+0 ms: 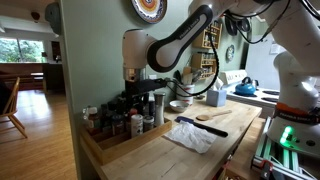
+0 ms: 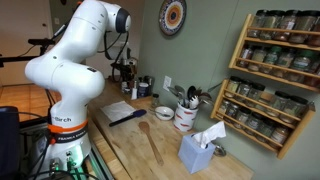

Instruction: Take the white bottle off of the wooden tray

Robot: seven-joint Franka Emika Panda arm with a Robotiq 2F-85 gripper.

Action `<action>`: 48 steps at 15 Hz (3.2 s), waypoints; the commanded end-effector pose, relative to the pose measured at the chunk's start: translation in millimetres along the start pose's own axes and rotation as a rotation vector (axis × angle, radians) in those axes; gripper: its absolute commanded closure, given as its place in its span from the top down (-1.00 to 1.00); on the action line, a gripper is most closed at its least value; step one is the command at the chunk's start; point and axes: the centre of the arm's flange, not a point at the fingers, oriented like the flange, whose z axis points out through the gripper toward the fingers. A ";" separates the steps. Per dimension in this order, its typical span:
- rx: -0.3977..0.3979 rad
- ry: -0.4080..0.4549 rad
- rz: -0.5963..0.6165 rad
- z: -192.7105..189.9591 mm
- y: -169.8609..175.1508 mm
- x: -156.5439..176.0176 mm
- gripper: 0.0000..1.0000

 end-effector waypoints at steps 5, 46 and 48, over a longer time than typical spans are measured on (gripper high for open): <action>0.001 -0.056 -0.026 1.1 9.6 -2.4 0.61; -0.007 -0.126 0.173 -213.2 250.6 -63.3 -0.40; -0.020 -0.131 0.216 -201.6 269.9 -67.3 -0.40</action>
